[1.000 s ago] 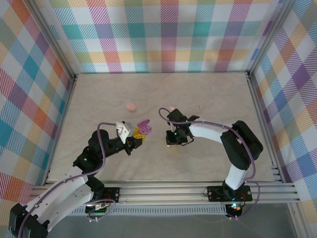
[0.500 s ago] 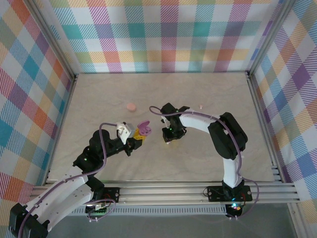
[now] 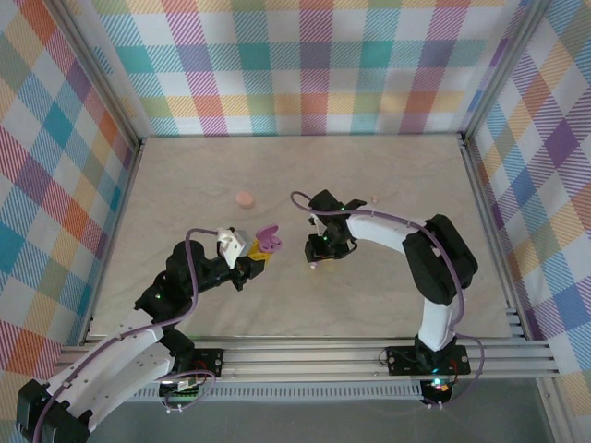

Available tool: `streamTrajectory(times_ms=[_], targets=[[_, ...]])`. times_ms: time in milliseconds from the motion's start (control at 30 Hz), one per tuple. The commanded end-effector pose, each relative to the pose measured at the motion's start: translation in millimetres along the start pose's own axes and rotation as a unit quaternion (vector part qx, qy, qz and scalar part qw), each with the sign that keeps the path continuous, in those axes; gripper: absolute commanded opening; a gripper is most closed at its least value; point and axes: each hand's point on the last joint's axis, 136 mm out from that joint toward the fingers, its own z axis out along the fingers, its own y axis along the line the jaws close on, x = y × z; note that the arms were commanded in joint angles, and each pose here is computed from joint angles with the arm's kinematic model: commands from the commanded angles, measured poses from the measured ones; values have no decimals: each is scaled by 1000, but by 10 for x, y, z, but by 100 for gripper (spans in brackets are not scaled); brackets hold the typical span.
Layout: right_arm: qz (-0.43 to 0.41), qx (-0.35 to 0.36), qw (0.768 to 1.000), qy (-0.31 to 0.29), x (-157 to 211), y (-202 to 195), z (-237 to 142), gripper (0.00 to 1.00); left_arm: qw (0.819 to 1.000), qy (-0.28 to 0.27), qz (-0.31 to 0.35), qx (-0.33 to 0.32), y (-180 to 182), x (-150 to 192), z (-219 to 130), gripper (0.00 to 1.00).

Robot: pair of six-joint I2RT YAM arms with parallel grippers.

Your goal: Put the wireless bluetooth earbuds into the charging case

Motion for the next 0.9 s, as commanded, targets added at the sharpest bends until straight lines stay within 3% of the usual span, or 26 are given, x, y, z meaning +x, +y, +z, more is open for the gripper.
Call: streamTrajectory(times_ms=[0, 600, 867], targets=[[33, -25, 999, -18, -7, 62, -29, 43, 1000, -25, 9, 6, -41, -172, -51, 1], [26, -10, 1000, -10, 28, 75, 158, 38, 1000, -27, 5, 6, -64, -158, -106, 1], [15, -4, 1000, -13, -8, 90, 162, 25, 1000, -27, 7, 4, -55, -153, -105, 1]])
